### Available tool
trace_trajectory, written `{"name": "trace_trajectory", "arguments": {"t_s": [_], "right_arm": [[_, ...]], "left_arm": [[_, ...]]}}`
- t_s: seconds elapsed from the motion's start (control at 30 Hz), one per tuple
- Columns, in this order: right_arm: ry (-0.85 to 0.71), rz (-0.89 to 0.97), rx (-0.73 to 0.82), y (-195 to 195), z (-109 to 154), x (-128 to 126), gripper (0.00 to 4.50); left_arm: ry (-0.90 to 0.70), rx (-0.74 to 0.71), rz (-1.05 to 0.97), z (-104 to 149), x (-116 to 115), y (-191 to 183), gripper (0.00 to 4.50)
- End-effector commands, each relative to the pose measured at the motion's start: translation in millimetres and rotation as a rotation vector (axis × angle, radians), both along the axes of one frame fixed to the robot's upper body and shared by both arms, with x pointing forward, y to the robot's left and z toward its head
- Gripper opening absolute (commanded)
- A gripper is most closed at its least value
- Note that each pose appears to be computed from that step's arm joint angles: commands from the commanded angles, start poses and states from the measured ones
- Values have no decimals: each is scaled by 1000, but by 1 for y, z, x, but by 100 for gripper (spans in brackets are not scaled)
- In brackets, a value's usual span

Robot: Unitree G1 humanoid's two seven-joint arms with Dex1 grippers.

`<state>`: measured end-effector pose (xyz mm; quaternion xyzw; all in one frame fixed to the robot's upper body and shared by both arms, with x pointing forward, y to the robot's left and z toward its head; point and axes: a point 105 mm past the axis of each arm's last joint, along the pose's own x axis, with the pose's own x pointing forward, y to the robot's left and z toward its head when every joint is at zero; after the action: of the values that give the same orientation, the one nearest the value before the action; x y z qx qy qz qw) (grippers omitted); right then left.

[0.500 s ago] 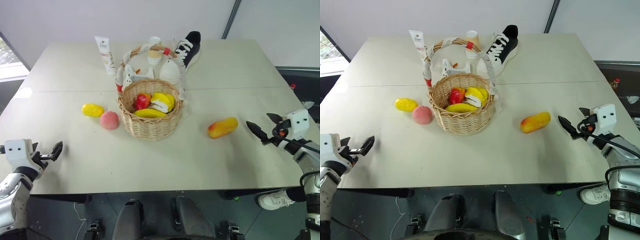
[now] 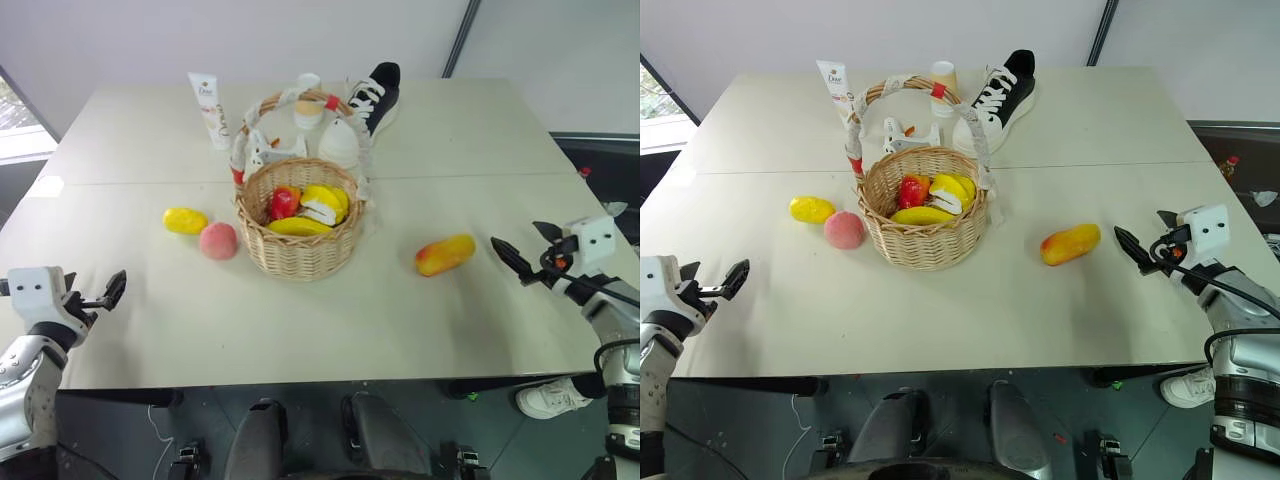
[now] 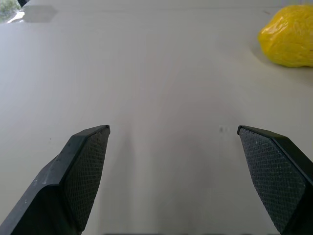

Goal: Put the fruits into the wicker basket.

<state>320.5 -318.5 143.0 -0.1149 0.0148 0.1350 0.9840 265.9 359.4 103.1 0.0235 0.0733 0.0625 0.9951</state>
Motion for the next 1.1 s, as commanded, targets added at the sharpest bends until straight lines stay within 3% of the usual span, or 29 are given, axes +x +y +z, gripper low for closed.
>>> {"name": "trace_trajectory", "arguments": {"t_s": [0.03,0.23,0.47,0.57,0.7,0.8,1.1], "right_arm": [[-75,44,-21,11,24,0,448],[-114,124,-38,30,45,-4,448],[-98,375,-57,82,69,-21,448],[-46,516,-79,108,73,-35,448],[2,736,-112,152,78,-58,448],[-2,822,-106,175,81,-65,448],[-17,981,-64,223,78,-82,448]], "left_arm": [[-36,47,-37,16,5,-6,450],[-99,1,-182,41,17,-27,450],[-48,66,-398,57,33,-63,450],[-34,210,-434,62,44,-64,450],[38,552,-563,72,70,-65,450],[83,723,-626,75,88,-67,450],[203,962,-818,60,120,-84,450]]}}
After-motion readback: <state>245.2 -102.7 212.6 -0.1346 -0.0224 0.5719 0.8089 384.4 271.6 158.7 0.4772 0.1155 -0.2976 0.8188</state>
